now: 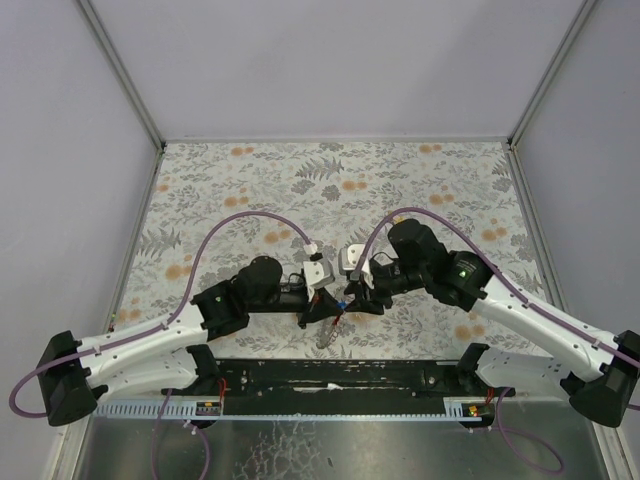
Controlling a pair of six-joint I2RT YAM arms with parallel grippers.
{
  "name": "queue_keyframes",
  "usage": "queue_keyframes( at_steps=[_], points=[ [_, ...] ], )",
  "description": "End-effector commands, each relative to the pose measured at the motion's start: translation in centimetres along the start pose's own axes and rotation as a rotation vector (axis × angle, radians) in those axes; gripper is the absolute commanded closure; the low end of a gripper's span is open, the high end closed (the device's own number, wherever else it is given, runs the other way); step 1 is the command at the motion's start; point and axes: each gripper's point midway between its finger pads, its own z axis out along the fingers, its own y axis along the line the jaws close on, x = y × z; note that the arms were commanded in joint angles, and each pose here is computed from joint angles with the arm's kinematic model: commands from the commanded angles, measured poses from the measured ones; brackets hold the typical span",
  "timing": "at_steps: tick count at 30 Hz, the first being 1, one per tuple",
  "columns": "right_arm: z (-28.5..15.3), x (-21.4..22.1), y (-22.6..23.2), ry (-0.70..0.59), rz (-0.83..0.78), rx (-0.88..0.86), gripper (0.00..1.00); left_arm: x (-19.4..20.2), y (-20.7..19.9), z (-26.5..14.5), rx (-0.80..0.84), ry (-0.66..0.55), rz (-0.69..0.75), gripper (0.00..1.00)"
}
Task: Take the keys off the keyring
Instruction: Remove the key from the keyring.
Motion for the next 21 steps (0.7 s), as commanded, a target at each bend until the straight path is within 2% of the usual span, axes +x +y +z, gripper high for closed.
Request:
queue_keyframes(
  at_steps=[1,8,17,21],
  points=[
    [0.7,-1.1,-0.4,-0.06,0.041,-0.002,0.53,-3.0,-1.3,-0.4,0.056,-0.125,0.084,1.0],
    [1.0,-1.7,-0.4,-0.088,0.088,-0.011,0.58,-3.0,-1.7,-0.3,0.084,-0.121,0.09,1.0],
    [1.6,-0.7,0.1,-0.064,0.141,-0.034,0.7,-3.2,-1.8,-0.6,0.082,-0.13,0.103,1.0],
    [1.6,-0.4,0.3,-0.058,0.148,-0.041,0.81,-3.2,-1.8,-0.7,0.078,-0.132,0.107,1.0]
  ],
)
